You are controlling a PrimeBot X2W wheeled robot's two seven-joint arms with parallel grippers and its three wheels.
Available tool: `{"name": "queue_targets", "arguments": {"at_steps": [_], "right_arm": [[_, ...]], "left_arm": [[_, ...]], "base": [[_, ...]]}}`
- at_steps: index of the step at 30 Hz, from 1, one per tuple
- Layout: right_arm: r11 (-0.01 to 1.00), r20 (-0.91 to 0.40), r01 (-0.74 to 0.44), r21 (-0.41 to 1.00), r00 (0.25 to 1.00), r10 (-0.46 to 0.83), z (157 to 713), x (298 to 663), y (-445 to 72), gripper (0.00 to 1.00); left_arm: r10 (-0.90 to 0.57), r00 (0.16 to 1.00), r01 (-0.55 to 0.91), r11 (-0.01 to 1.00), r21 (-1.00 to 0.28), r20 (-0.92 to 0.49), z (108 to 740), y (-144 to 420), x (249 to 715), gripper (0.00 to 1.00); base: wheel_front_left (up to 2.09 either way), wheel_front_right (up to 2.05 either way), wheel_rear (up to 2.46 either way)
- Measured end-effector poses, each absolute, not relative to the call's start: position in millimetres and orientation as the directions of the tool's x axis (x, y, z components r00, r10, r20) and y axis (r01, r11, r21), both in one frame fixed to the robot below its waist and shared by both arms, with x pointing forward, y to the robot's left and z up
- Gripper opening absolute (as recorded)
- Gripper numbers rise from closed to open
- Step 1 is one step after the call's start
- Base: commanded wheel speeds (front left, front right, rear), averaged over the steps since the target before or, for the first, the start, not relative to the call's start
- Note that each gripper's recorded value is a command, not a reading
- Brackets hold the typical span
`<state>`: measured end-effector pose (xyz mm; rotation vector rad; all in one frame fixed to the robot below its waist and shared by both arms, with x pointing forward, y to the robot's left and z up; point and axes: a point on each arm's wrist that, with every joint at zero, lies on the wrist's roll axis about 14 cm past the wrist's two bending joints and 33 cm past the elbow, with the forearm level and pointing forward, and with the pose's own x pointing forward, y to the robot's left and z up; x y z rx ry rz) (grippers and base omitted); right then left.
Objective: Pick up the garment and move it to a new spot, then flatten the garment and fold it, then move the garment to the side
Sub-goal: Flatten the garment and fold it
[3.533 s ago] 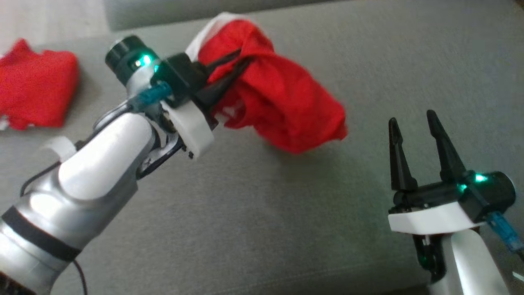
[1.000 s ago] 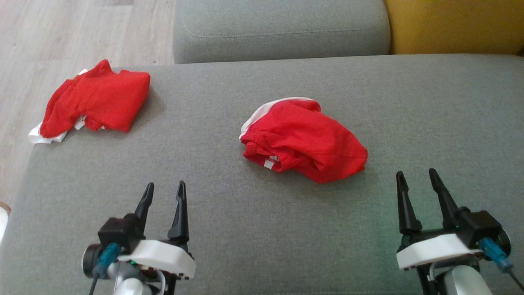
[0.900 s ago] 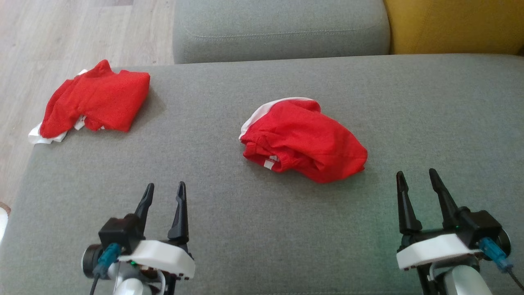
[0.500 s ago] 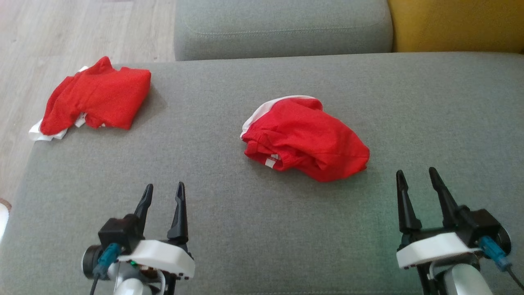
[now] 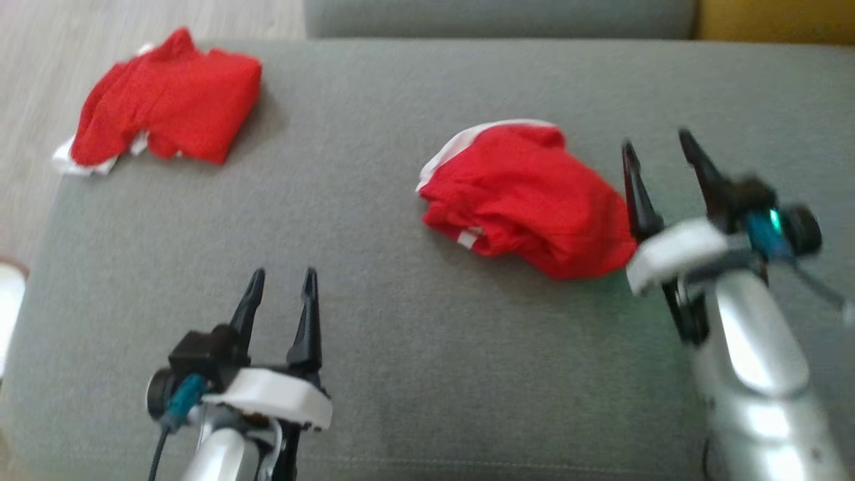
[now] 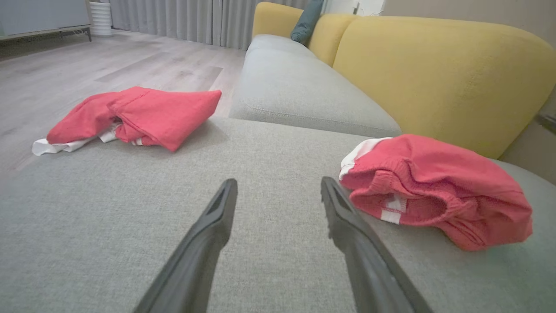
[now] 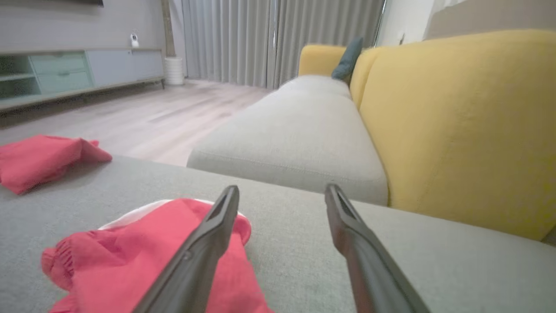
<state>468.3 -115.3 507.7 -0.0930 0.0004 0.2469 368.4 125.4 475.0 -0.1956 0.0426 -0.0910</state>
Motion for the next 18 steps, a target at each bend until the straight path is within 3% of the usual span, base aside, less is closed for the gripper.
{"name": "queue_targets", "arguments": {"at_steps": [8, 18], "right_arm": [[0.913, -0.272, -0.362, -0.188, 0.913, 0.305, 462.0, 530.5, -93.9, 1.0], [0.773, -0.561, -0.58, -0.257, 0.741, 0.369, 404.4, 548.4, -49.6, 1.0]], "left_arm": [[-0.046, 0.997, 0.033, 0.981, -0.193, -0.065, 464.1, 141.6, 379.6, 1.0], [0.025, 0.994, -0.044, 0.983, -0.179, -0.111, 451.5, 163.8, 374.7, 1.0]], "base": [[0.0, 0.0, 0.0], [0.0, 0.0, 0.0]]}}
